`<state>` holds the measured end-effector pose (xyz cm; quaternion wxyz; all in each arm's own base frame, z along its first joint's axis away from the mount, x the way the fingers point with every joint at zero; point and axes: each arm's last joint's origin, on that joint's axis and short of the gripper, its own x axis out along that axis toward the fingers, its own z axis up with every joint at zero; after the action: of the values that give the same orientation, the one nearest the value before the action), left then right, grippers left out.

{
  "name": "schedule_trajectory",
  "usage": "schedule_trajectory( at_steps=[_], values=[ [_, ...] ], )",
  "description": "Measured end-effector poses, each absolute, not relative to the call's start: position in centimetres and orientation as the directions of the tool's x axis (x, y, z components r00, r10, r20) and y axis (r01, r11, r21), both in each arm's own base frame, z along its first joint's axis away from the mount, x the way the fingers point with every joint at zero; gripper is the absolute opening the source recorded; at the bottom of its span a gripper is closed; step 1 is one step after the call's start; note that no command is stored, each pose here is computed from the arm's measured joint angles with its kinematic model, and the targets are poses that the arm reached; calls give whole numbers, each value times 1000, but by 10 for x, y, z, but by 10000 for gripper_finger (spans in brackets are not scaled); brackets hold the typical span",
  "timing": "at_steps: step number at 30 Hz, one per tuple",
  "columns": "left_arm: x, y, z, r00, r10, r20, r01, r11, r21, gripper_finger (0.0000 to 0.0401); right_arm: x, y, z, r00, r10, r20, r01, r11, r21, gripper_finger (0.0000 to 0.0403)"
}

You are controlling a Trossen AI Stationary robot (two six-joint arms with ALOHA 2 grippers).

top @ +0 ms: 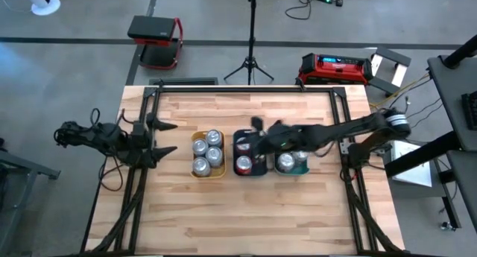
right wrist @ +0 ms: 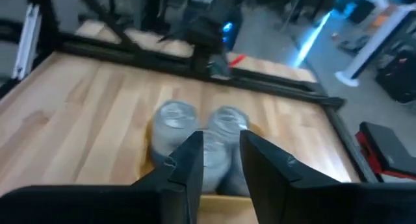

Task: Sort soda cans
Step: Return to Home Position

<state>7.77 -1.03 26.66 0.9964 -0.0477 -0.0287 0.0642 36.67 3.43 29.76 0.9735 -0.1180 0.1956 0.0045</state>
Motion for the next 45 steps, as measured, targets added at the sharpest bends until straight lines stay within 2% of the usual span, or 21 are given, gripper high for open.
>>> schedule_trajectory(
  at_steps=[9, 18, 26, 29, 36, 40, 45],
  values=[
    [84, -9, 241, 967, 253, 20, -251, 964, -91, 366, 252, 0, 293, 963, -117, -242, 78, 983, -168, 64],
    [89, -10, 227, 966, 257, 9, -255, 963, -90, 366, 168, -6, 271, 977, -206, -49, 201, 974, -101, 48],
    [89, -10, 227, 966, 259, 16, -257, 964, -61, 366, 140, -5, 235, 983, -182, 10, 182, 982, -52, 45],
    [89, -10, 228, 966, 259, 18, -258, 965, -53, 366, 128, -6, 229, 988, -136, 68, 137, 990, -18, 39],
    [89, -10, 228, 966, 259, 24, -257, 965, -57, 366, 98, -7, 224, 973, -122, 194, 127, 992, -12, 27],
    [89, -10, 228, 966, 258, 21, -257, 965, -54, 366, 79, -6, 228, 978, -123, 169, 123, 992, 10, 28],
    [90, -10, 227, 966, 259, 11, -258, 965, -42, 366, 83, -6, 226, 989, -106, 103, 104, 994, 24, 28]
  ],
)
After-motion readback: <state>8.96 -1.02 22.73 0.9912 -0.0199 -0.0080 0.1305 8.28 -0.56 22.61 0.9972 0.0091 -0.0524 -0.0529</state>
